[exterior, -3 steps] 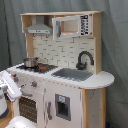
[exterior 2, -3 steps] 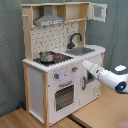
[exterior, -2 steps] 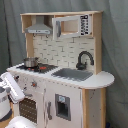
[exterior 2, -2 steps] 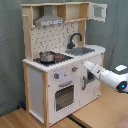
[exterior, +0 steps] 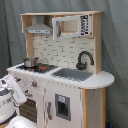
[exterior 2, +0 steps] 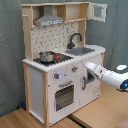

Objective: Play with the kitchen

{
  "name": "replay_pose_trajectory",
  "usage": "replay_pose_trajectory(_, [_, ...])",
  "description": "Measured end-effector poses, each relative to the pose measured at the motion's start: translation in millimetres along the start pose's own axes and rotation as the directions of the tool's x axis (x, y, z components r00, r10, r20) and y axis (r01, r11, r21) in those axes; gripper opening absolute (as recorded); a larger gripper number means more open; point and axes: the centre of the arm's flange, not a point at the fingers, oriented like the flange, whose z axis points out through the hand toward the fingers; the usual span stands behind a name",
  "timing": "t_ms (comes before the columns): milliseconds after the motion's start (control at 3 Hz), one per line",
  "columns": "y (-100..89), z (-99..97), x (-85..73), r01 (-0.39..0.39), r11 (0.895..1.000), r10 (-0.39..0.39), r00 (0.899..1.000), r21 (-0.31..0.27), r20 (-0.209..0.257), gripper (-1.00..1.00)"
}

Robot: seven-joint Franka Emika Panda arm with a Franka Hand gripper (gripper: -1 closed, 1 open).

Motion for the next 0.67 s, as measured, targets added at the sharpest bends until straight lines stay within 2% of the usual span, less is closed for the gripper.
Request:
replay_pose_trajectory(333, [-11.1,4.1,-5.4,-0.038,0.999,0.040,0.998,0.030,-0.042,1.00])
replay_pose_trajectory(667, [-9.7,18.5,-12.2,-0.057,0.997,0.060,0.996,0.042,-0.064,1.00])
